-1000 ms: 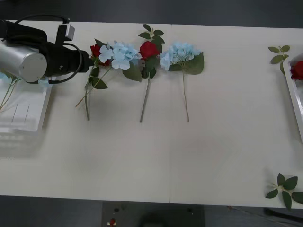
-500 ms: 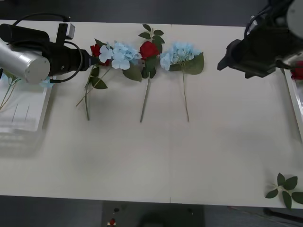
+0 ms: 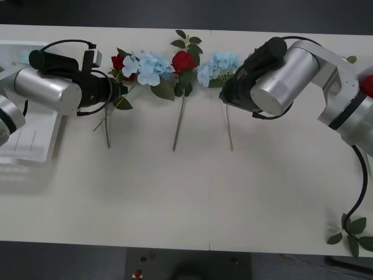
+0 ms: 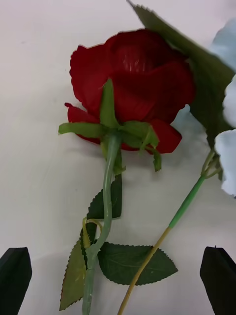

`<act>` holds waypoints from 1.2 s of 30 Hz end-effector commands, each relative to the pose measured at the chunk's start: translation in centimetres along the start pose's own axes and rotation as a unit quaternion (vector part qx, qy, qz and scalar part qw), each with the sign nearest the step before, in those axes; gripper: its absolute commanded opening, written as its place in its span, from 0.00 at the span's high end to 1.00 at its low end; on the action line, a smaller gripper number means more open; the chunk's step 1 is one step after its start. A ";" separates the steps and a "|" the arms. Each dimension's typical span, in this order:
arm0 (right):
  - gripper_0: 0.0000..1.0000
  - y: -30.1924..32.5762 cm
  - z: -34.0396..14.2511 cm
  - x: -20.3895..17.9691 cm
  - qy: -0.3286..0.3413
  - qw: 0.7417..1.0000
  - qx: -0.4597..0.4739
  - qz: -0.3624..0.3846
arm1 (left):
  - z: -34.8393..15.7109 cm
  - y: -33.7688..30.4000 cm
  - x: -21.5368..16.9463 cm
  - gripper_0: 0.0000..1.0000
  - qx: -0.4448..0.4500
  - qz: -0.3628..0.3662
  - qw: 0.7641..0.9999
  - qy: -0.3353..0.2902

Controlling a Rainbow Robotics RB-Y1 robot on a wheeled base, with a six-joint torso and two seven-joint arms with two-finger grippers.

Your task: Put the red flowers into the right box and the blue flowers into the left box

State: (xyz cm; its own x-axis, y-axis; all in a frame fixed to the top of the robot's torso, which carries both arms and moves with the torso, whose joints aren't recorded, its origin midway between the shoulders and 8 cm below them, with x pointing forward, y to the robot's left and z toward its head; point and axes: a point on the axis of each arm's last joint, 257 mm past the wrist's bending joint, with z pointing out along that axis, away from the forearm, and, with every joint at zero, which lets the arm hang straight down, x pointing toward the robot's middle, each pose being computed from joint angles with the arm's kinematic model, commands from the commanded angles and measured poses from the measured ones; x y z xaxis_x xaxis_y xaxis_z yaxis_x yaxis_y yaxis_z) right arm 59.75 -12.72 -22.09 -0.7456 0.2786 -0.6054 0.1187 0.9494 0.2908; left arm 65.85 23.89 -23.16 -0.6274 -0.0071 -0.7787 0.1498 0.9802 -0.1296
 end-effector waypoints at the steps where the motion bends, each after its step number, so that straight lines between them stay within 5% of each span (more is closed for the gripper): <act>1: 0.19 1.8 1.3 -2.5 -0.043 0.999 -0.012 -0.001 | -0.6 -0.4 -4.7 0.00 -0.007 0.025 0.999 -0.034; 36: 0.20 3.4 7.7 -0.7 -0.107 0.989 -0.042 -0.095 | 2.2 0.8 -4.1 0.00 -0.057 0.050 0.997 -0.034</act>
State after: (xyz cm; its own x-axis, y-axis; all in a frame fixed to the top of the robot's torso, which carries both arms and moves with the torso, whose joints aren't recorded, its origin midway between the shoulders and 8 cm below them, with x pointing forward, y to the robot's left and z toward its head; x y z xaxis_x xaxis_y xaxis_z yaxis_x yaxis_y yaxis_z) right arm 65.09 -9.93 -27.59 -0.6184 0.2046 -0.7587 0.0015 0.9658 0.2593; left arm 68.31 25.23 -25.81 -0.6223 0.0460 -0.7815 0.0818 0.9966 -0.0065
